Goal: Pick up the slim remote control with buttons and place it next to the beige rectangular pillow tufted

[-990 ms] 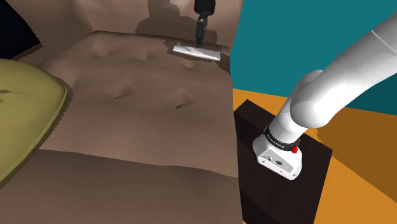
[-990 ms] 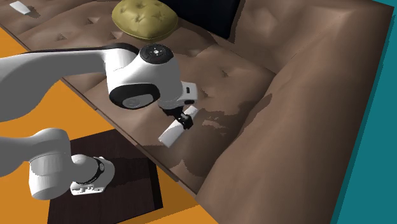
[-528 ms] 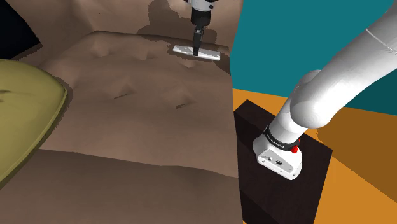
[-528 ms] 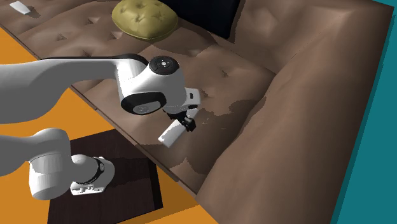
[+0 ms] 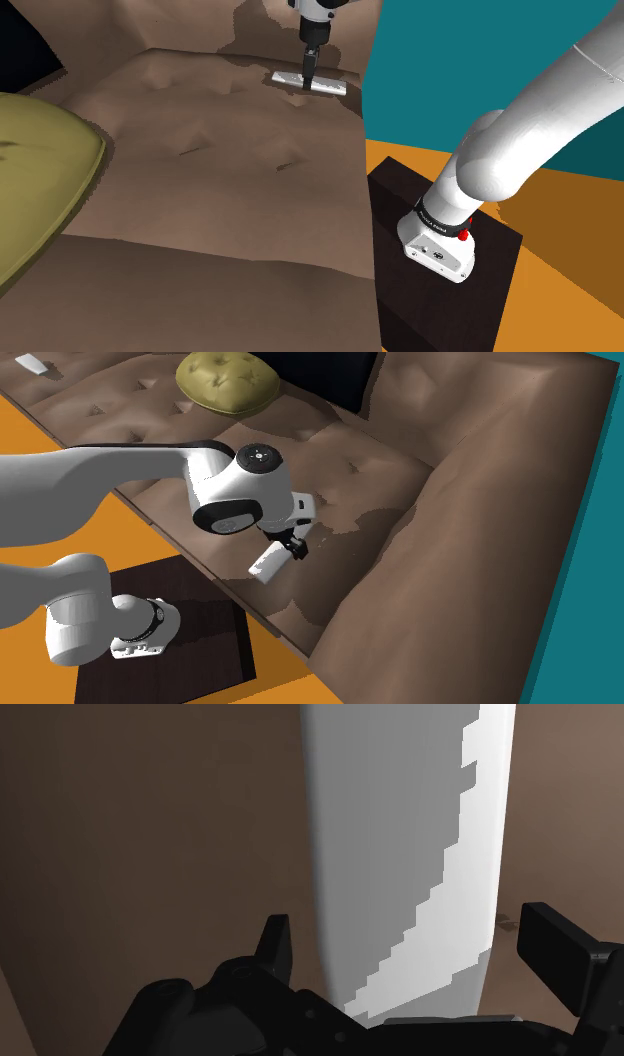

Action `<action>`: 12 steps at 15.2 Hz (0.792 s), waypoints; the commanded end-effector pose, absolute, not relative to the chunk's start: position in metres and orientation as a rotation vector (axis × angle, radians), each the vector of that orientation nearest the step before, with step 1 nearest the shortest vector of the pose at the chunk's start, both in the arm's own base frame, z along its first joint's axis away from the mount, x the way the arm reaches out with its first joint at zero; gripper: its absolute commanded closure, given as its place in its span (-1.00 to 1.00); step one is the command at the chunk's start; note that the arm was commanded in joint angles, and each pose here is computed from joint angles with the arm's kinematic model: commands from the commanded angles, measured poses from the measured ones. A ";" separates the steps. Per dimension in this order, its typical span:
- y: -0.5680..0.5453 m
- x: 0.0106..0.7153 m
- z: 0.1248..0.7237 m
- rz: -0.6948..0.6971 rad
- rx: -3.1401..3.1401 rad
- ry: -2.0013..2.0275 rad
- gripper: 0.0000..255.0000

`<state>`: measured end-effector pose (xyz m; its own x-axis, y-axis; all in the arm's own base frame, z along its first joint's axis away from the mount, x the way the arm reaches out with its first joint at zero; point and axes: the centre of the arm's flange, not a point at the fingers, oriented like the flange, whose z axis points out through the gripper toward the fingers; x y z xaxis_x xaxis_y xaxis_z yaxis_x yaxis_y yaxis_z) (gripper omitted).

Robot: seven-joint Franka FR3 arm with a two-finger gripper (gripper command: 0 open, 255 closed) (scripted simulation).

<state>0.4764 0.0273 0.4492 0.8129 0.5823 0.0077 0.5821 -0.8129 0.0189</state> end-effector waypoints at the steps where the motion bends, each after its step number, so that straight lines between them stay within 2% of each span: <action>1: 0.027 0.476 0.449 0.021 2.976 0.956 1.00; 12: 0.027 0.476 0.460 0.021 2.976 0.956 1.00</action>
<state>0.4759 0.0274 0.4554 0.8130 0.5822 0.0076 0.5820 -0.8130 0.0189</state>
